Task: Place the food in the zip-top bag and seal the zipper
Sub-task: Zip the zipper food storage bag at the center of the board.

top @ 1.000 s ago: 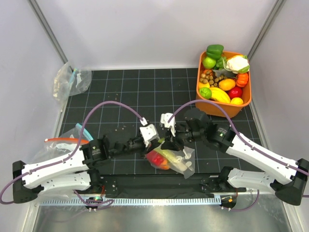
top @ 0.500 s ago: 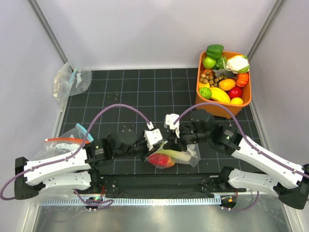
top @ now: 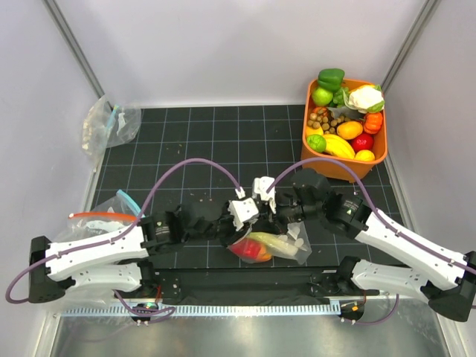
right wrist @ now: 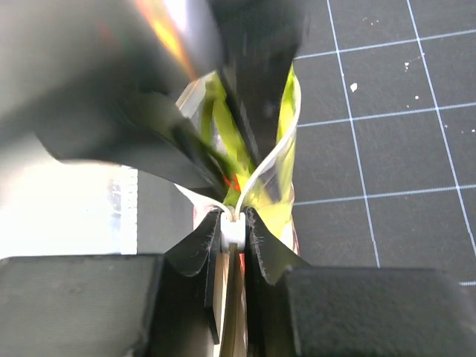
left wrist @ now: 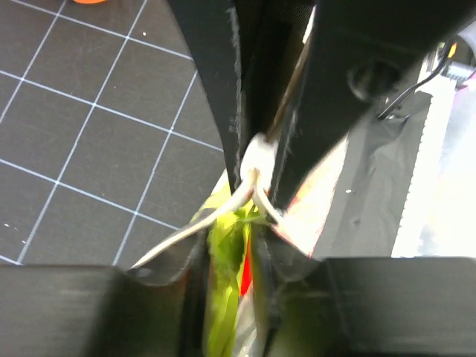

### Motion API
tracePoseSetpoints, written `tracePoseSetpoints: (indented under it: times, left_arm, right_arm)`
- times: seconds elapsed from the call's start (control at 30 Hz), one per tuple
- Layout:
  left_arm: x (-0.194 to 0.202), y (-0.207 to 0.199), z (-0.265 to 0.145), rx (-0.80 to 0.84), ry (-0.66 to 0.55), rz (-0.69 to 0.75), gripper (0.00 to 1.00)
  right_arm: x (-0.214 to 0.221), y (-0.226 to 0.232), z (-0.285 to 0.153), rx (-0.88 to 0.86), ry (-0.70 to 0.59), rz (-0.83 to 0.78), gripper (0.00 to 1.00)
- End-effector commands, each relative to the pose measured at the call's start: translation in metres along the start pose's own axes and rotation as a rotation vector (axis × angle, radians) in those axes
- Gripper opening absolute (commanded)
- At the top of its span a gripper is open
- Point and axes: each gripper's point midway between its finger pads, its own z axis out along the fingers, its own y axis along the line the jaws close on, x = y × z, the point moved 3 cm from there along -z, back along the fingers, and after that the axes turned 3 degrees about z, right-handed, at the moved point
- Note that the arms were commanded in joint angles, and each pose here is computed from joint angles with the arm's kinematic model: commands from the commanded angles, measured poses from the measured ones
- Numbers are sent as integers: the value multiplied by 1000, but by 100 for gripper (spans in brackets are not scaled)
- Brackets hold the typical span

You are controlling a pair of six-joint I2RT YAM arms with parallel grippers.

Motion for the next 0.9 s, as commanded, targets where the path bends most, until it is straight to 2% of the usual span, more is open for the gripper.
tracePoseSetpoints:
  times: [0.0, 0.13, 0.37, 0.5, 0.6, 0.63, 0.67, 0.77, 0.87]
  left_arm:
    - [-13, 2, -16, -25, -108, -26, 33]
    - [-21, 1, -26, -15, -171, -36, 39]
    - [-19, 1, -20, -16, -145, -47, 54]
    - [-20, 2, -23, -24, -156, -53, 56]
    - [-21, 4, -27, -35, -174, -56, 48]
    - [-22, 5, -28, -40, -178, -57, 41]
    - [-22, 5, -29, -44, -183, -59, 23]
    - [-22, 7, -33, -60, -194, -63, 3]
    - [-21, 6, -32, -54, -187, -58, 0]
  right_arm:
    - [-34, 4, 0, -34, -119, -68, 1]
    - [-36, 2, 4, -35, -127, -58, 1]
    - [-37, 4, 6, -47, -136, -56, 1]
    - [-39, 5, 2, -44, -152, -66, 1]
    - [-38, 5, 2, -41, -153, -68, 1]
    - [-39, 5, 1, -41, -156, -70, 1]
    - [-39, 6, 0, -40, -157, -74, 1]
    - [-39, 6, -2, -32, -163, -80, 1]
    - [-40, 6, -5, -18, -177, -88, 1]
